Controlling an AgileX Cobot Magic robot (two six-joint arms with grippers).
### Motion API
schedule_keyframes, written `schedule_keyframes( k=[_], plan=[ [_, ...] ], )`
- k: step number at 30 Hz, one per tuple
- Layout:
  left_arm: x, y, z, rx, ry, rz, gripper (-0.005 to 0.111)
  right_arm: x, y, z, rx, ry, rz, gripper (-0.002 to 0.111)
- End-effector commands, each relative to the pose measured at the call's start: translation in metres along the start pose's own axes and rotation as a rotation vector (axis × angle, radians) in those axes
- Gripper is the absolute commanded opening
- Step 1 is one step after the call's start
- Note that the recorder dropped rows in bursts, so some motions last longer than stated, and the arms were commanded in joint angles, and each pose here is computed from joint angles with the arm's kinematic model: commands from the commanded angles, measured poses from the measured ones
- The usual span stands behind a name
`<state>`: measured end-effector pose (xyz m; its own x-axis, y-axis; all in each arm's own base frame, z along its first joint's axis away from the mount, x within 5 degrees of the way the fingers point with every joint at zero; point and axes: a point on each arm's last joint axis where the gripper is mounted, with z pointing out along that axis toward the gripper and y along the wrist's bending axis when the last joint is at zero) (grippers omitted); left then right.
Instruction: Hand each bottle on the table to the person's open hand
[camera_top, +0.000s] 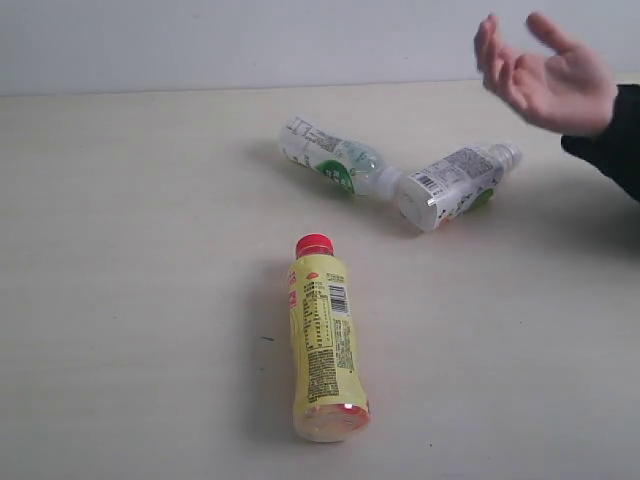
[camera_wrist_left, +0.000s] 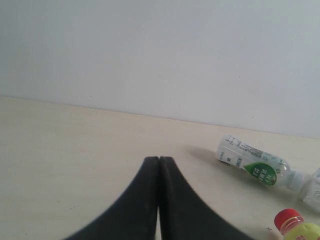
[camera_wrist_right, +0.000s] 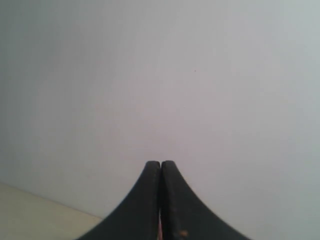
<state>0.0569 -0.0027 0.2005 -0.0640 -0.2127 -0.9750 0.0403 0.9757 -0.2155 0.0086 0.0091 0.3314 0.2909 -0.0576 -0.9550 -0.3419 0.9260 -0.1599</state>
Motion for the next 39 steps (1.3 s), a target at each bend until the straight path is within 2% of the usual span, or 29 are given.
schedule_keyframes(
  k=[1,39],
  plan=[
    [-0.0004,-0.0004,-0.0006,0.007,-0.005,0.005,0.002,0.0005,0.0001,-0.0009,-0.001,-0.004,0.002,0.0],
    [-0.0004,-0.0004,-0.0006,0.007,-0.005,0.005,0.002,-0.004,-0.001,-0.0012,-0.01,-0.052,0.024,0.0]
  ],
)
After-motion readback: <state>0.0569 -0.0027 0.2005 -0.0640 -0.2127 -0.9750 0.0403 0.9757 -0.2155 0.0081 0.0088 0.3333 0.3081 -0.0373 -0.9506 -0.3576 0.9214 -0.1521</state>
